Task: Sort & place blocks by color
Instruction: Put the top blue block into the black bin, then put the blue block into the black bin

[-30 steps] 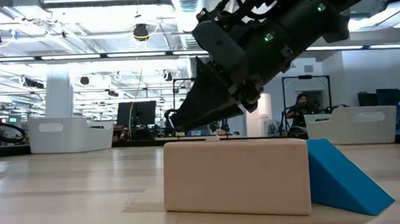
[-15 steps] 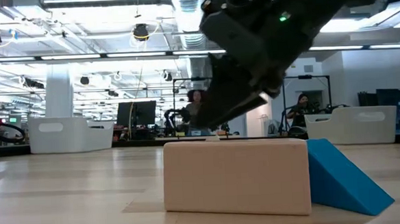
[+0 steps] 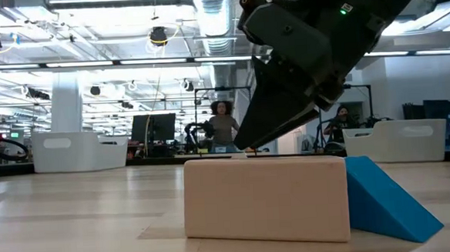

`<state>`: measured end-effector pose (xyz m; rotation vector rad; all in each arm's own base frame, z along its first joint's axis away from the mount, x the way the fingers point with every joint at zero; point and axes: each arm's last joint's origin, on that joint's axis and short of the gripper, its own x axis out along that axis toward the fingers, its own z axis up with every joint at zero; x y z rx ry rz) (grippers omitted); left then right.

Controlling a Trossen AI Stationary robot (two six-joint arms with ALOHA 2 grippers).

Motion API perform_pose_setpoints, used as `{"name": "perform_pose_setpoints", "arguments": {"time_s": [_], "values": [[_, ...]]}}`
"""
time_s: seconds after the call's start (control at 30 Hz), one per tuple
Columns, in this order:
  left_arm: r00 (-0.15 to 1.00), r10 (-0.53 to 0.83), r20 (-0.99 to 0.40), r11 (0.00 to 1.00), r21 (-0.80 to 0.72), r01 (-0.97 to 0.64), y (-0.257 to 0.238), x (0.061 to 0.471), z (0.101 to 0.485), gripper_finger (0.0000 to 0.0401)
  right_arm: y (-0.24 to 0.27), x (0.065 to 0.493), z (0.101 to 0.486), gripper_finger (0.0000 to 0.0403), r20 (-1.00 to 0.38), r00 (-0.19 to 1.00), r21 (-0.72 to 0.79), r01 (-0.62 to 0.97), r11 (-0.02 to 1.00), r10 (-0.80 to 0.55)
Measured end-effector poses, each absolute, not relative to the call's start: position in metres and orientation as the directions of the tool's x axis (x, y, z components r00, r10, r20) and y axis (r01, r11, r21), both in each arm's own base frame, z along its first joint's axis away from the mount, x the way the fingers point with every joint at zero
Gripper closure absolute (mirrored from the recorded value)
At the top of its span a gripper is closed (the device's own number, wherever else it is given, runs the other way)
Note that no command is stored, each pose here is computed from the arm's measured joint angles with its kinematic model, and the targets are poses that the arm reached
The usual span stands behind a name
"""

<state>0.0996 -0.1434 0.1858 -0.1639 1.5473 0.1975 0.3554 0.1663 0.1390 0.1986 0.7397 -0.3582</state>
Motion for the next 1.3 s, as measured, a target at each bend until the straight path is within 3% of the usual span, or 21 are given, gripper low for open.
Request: {"name": "perform_pose_setpoints", "arguments": {"time_s": [0.23, 0.43, 0.6, 0.87, 1.07, 1.3], "values": [[0.182, 0.127, -0.975, 0.969, 0.083, -0.232, -0.148, 0.109, 0.227, 0.0165, 0.168, 0.352, 0.141, 0.0210, -0.708, 0.669, 0.049, 0.367, 0.929, -0.227], [0.611, 0.219, -0.761, 0.972, 0.113, -0.208, -0.159, 0.126, 0.238, 0.0166, 0.190, 0.337, 0.162, 0.0210, -0.699, 0.704, 0.063, 0.236, 0.970, -0.125], [0.815, 0.152, -0.560, 0.985, 0.152, -0.080, -0.183, 0.148, 0.233, 0.0166, 0.215, 0.319, 0.166, 0.0210, -0.720, 0.693, 0.067, 0.132, 0.989, -0.044], [0.881, 0.188, -0.435, 0.951, 0.305, -0.052, -0.198, 0.197, 0.208, 0.0166, 0.243, 0.299, 0.161, 0.0170, -0.730, 0.683, 0.101, 0.069, 0.993, 0.026], [0.874, 0.153, -0.460, 0.956, 0.292, -0.014, -0.197, 0.234, 0.184, 0.0166, 0.245, 0.300, 0.148, 0.0127, -0.745, 0.667, 0.055, 0.049, 0.997, 0.009], [0.865, 0.090, -0.493, 0.972, 0.233, 0.032, -0.191, 0.257, 0.168, 0.0166, 0.234, 0.314, 0.126, 0.0122, -0.784, 0.621, 0.035, 0.017, 0.999, 0.017]]}}
